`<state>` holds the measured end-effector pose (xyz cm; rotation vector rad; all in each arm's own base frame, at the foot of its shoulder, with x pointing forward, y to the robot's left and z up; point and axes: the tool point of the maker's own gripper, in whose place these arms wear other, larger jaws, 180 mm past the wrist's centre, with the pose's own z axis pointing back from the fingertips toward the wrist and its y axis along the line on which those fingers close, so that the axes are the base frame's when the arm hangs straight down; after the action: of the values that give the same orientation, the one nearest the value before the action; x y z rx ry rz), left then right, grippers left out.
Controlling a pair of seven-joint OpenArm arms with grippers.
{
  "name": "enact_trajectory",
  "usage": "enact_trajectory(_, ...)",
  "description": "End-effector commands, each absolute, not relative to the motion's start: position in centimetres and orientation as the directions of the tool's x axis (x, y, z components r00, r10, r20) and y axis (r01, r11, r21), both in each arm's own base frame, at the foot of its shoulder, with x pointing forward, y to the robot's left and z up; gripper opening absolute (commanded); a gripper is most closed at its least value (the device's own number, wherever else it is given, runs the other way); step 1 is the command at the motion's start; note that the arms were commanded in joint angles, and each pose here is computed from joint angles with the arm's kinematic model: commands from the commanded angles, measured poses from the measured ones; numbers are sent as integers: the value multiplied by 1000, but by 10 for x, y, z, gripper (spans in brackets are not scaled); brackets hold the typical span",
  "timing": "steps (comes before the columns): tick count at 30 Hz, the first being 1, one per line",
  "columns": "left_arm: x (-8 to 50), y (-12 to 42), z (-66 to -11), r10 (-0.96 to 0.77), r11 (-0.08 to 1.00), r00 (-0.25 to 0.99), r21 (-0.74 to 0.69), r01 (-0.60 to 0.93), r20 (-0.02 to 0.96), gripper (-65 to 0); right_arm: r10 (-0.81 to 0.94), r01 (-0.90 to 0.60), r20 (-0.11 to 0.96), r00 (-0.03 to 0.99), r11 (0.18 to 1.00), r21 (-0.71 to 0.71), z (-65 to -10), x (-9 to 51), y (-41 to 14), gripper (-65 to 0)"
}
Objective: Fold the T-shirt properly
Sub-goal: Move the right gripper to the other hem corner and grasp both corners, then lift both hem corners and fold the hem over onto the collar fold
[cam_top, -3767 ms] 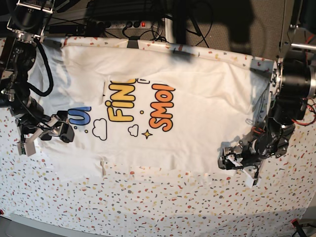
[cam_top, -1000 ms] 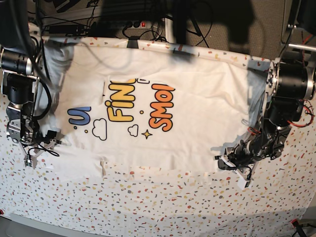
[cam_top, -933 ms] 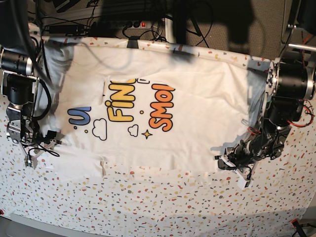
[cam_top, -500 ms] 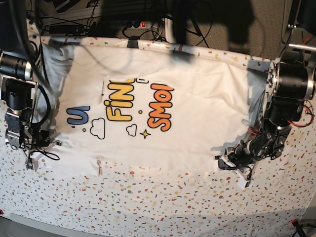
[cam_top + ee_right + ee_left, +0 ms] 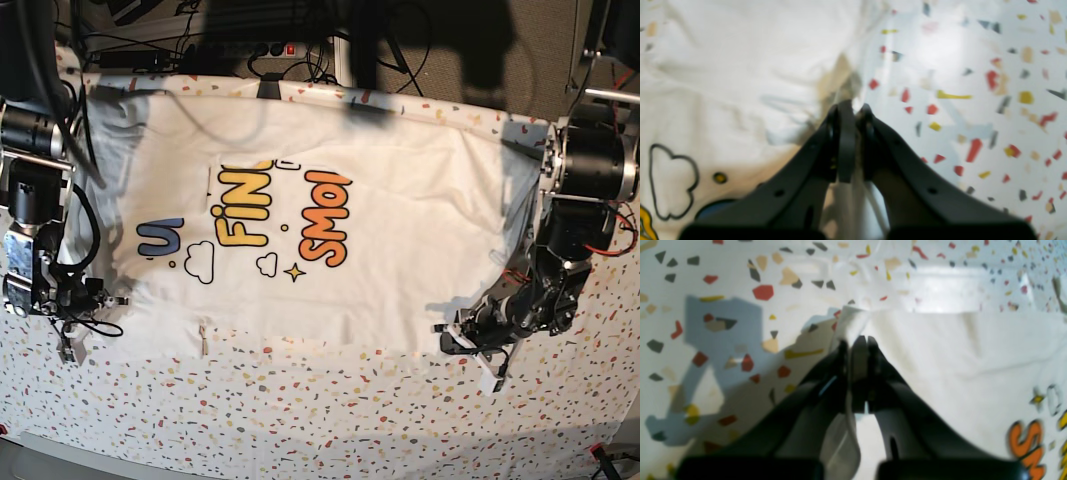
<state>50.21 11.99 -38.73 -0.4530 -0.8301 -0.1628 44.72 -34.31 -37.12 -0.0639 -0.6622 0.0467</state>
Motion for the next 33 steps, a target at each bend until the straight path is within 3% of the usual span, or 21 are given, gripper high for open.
enact_trajectory(1,521,121,-360,39,890,613,-306,337,789,-650,88,-39,654,751,995,-89,-350,459,-346,-650)
enact_trajectory(11,508,158,-372,-12,915,679,-266,304,734,-650,262,-171,640,722,964,-201,-358,431,-324,-650)
enact_trajectory(18,506,190,-350,70,909,701,-335,248,710,-650,360,-224,628,690,931,-287,-347,408,-327,-650)
enact_trajectory(23,499,187,-331,85,858,715,-415,301,694,-650,401,-259,628,667,915,-310,-340,396,-318,-650)
enact_trajectory(33,472,210,-326,181,789,777,-561,252,603,-650,461,-300,626,629,887,-352,-328,389,-303,-650)
